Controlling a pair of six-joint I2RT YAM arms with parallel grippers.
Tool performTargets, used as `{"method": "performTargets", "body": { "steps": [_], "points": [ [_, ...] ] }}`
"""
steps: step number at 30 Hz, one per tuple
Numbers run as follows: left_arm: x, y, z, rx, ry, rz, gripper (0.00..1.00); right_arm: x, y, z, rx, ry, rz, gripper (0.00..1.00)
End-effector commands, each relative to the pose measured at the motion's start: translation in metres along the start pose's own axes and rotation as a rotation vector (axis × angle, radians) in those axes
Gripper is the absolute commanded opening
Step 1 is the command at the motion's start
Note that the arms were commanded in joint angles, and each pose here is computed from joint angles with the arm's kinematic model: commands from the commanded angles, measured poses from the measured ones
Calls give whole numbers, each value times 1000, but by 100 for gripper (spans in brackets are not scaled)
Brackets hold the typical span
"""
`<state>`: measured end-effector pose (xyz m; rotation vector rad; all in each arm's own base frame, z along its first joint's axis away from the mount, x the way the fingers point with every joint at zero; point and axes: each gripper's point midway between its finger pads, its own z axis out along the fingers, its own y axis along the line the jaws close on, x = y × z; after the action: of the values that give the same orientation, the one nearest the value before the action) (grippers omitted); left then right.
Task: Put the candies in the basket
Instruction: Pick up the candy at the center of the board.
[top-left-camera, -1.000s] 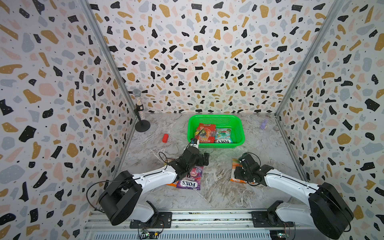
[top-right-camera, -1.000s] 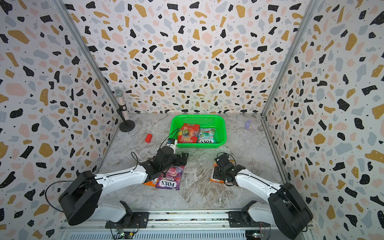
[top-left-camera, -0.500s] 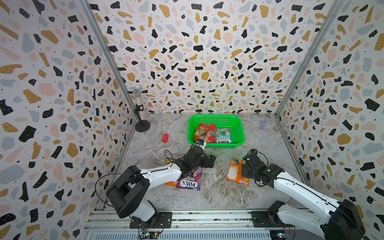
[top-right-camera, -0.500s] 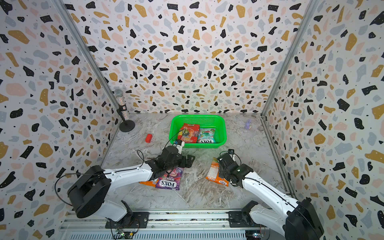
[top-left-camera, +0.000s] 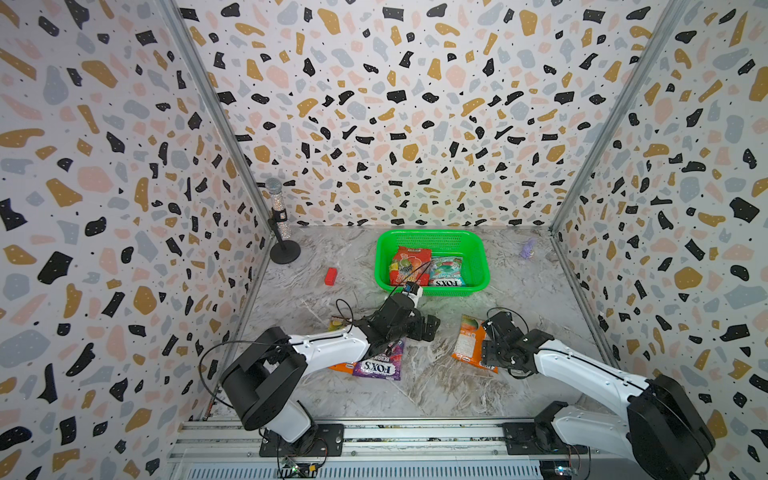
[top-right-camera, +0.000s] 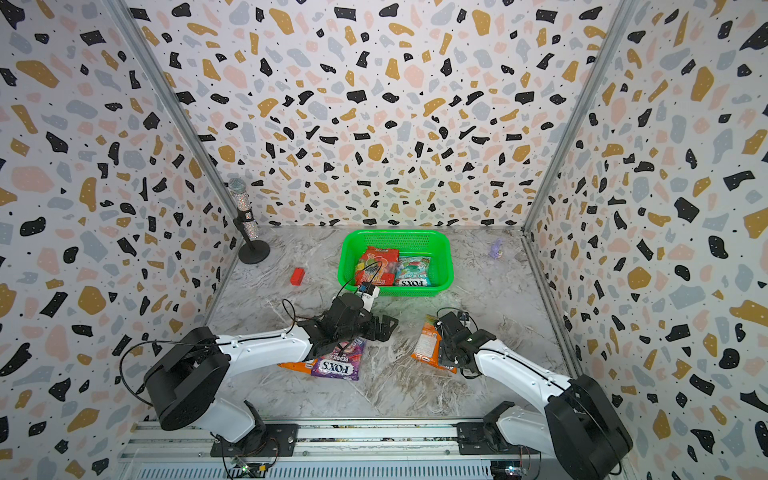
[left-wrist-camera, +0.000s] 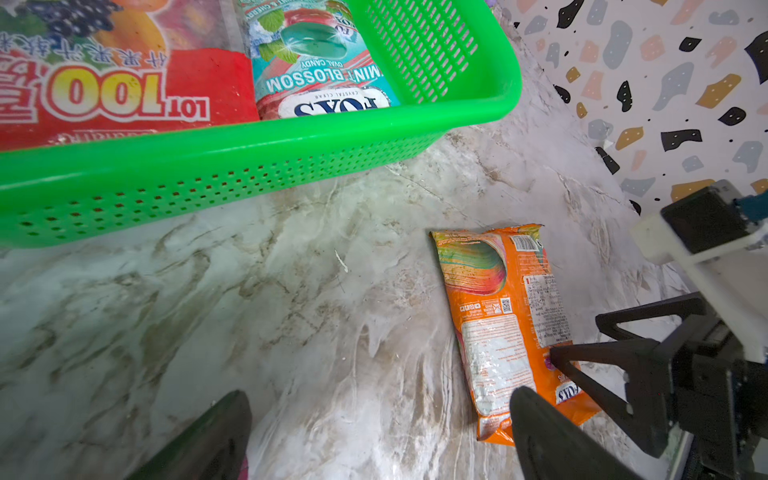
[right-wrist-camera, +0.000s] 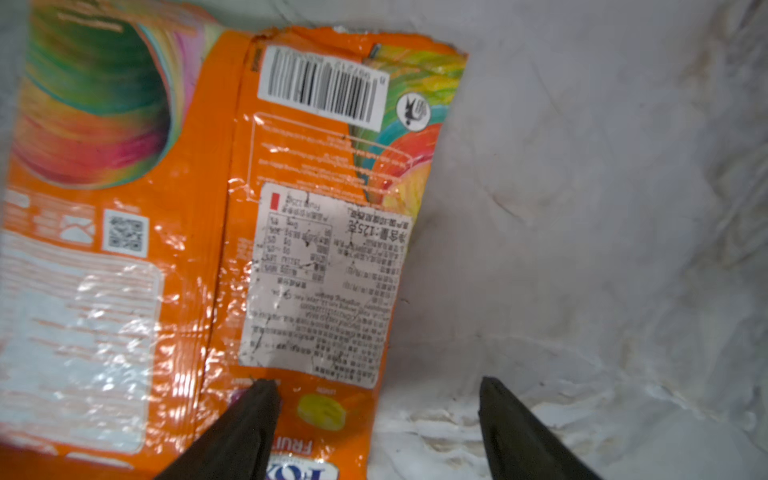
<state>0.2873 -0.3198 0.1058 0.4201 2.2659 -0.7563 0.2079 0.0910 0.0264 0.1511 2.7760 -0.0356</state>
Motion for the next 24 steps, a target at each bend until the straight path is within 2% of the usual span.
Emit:
{"method": "performTargets", "body": {
  "steps": [1,14,17,24],
  "points": [
    [-17,-5,-5,2,-45,20,100,3,10,8,-42,29,17,69],
    [-17,-1,-5,-21,-49,16,100,-3,12,4,-54,-1,-8,6],
    [-17,1,-4,-28,-48,15,100,-5,12,1,-55,-11,-16,0],
    [-17,5,-5,-51,-54,5,100,-11,18,-7,-97,-40,-37,0]
  ]
}}
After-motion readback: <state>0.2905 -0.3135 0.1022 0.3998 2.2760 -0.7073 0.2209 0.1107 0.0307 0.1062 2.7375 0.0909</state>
